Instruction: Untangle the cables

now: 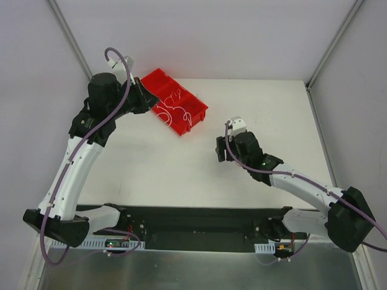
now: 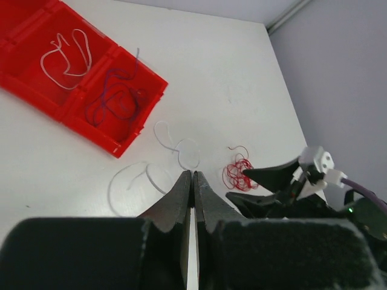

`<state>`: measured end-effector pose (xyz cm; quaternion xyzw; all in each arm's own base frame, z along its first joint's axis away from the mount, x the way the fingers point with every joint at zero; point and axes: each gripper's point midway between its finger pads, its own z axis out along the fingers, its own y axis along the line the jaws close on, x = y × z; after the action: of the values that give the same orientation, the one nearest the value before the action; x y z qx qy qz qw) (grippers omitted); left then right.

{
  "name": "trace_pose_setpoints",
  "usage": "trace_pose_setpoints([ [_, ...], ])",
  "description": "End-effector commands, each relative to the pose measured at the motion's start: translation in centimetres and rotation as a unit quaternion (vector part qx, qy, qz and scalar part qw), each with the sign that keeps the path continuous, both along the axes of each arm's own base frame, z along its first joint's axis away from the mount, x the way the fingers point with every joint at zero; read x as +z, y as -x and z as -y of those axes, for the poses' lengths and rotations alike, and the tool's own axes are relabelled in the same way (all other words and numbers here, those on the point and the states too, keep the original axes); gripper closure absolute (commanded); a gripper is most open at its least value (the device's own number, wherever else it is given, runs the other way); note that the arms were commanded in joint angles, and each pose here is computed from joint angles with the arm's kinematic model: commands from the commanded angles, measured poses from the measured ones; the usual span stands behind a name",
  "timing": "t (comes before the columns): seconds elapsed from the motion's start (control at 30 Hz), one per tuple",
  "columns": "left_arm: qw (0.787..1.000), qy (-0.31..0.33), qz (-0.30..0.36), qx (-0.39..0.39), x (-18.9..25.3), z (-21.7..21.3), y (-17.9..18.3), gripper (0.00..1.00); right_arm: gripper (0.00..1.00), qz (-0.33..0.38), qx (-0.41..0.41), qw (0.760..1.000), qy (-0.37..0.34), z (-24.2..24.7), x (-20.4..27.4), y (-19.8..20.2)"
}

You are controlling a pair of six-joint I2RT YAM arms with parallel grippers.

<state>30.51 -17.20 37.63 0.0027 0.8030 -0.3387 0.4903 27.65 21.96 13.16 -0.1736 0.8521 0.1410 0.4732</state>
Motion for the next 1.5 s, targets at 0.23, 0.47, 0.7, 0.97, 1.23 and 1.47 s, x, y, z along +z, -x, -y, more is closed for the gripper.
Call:
trace_pose_setpoints([
  [0.23, 0.992, -0.057, 0.029, 0.111, 1.5, -2.8, -9.9, 1.0, 0.28, 0.058, -0.019, 0.997, -0.036, 1.3, 0.1, -1.2],
  [0.47, 0.988, -0.049, -0.015, 0.144, -1.4, -2.8, -15.7, 1.0, 0.28, 0.084, -0.04, 0.994, -0.055, 3.0, 1.2, -0.9],
  [0.7, 0.977, -0.053, -0.058, 0.199, -5.5, -3.7, -20.1, 1.0, 0.27, 0.092, -0.051, 0.993, -0.061, 3.8, 1.6, -0.9],
  [0.97, 0.966, -0.04, -0.127, 0.221, -12.4, -3.9, -24.1, 1.0, 0.28, 0.087, -0.052, 0.993, -0.058, 3.8, 1.2, -1.0],
  [1.23, 0.97, -0.052, -0.125, 0.203, -16.4, -3.0, -28.2, 1.0, 0.28, 0.081, -0.054, 0.994, -0.051, 3.7, 0.7, -1.2],
  [1.47, 0.981, -0.034, -0.124, 0.144, -18.0, -0.8, -29.7, 1.0, 0.28, 0.072, -0.051, 0.995, -0.048, 3.4, 0.2, -1.4],
])
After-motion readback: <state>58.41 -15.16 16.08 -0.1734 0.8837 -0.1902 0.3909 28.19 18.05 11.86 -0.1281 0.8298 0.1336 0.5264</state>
